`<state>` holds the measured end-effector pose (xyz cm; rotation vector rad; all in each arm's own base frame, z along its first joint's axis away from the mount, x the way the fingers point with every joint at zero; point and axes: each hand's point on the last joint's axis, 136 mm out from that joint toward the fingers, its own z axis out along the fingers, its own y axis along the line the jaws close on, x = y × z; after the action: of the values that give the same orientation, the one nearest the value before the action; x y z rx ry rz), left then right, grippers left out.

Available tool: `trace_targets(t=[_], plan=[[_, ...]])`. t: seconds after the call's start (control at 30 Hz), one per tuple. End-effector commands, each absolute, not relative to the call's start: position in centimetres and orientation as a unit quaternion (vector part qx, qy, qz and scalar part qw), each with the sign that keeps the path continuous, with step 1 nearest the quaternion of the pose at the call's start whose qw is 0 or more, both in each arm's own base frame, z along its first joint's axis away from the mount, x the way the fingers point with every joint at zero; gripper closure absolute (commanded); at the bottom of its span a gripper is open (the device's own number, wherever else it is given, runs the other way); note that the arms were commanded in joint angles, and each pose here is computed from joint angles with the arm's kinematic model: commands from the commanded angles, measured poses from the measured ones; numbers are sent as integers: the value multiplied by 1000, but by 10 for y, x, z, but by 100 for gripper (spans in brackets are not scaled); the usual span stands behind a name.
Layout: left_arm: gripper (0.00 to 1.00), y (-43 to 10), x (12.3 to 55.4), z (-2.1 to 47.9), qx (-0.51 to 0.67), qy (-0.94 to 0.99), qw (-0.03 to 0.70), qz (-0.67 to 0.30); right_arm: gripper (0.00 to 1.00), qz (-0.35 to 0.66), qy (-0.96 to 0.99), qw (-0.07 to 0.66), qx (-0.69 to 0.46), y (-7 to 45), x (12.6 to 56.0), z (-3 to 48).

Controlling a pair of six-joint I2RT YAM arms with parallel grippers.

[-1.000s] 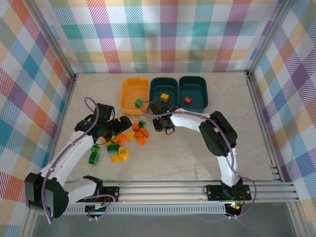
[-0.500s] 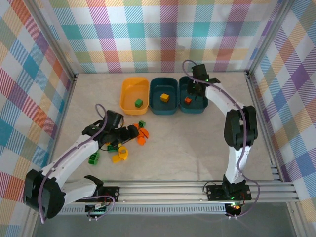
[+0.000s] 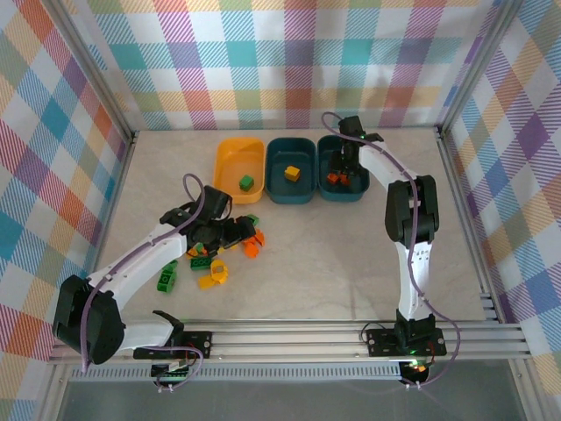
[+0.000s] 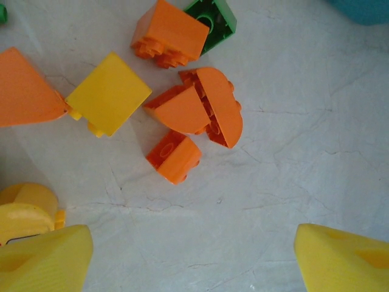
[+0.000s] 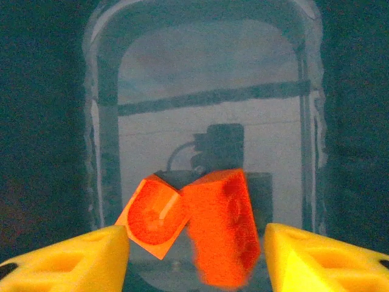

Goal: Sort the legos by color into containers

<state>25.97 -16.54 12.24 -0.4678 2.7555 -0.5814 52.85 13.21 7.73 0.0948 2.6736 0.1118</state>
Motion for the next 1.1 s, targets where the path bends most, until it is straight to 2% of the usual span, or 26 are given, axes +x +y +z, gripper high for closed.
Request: trace_targets(t=[0.0,0.1,0.23,0.4,0.57,0.87,1.07], plan=[[14,-159,259,128,-158,960,148,-179,34,53,962,265,35,131,525,121],[14,-155,257,124,-168,960,145,-170,34,78,951,297,44,134,510,153],[17,-140,247,115,-202,960,140,-137,32,118,932,341,33,153,469,175],[18,-119,227,96,-227,957,144,-106,31,133,931,340,29,171,409,147],[20,-112,225,74,-182,971,137,-71,32,118,937,329,-2,188,368,107],[26,-105,225,39,-154,982,107,-19,31,119,929,349,11,186,352,94],[29,-101,222,33,-154,983,103,-7,31,121,926,356,21,185,354,94]])
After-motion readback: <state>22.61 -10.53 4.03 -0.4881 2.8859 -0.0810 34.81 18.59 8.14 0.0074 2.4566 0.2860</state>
